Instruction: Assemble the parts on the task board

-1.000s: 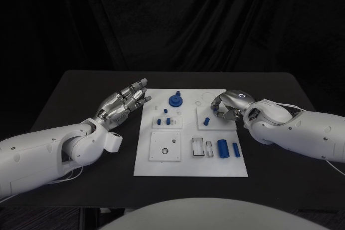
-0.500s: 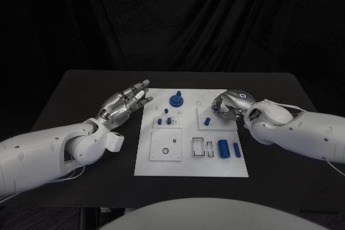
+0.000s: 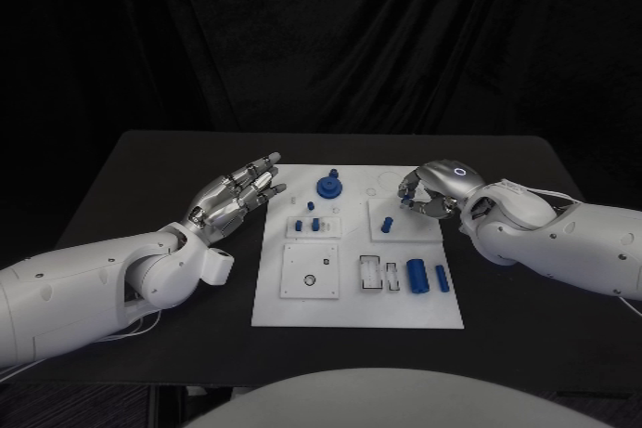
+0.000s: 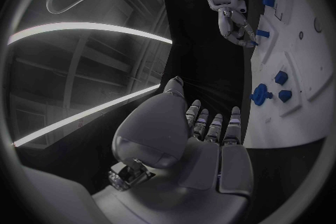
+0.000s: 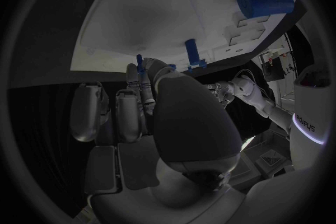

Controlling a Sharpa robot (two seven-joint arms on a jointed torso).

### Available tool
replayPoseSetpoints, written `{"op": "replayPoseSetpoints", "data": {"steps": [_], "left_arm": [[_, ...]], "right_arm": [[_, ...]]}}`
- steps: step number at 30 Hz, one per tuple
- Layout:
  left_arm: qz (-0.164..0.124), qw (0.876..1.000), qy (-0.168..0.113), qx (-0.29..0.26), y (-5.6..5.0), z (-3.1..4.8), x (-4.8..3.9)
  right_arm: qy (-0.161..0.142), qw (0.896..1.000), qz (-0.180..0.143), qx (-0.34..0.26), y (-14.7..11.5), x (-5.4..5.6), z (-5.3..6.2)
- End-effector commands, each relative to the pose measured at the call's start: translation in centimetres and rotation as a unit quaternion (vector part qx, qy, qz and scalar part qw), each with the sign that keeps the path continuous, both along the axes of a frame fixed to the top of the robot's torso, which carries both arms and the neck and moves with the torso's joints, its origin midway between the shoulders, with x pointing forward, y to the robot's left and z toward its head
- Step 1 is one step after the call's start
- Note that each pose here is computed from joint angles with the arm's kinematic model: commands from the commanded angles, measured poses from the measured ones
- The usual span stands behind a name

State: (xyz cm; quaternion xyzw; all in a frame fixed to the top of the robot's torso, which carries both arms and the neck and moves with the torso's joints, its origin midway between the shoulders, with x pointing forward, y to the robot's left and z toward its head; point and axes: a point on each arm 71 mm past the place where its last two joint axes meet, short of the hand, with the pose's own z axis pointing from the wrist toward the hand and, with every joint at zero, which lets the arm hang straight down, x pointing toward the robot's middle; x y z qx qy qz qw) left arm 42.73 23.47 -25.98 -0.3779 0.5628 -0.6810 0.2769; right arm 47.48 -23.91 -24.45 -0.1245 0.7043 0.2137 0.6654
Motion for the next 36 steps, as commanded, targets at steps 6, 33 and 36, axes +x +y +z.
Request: {"op": "replayPoseSetpoints", "data": {"steps": [6,33,36], "left_arm": [[0.007,1.0,-0.019,-0.018,-0.2,0.02,-0.17],[0.015,0.999,-0.031,-0.025,-0.5,-0.19,-0.5],[0.019,0.999,-0.032,-0.024,-0.5,-0.21,-0.5]], "right_arm": [[-0.016,1.0,0.006,0.013,0.7,0.0,2.3],[0.011,0.981,0.194,0.006,13.1,-7.9,2.5],[0.02,0.979,0.201,0.0,13.9,-8.1,1.6]]}}
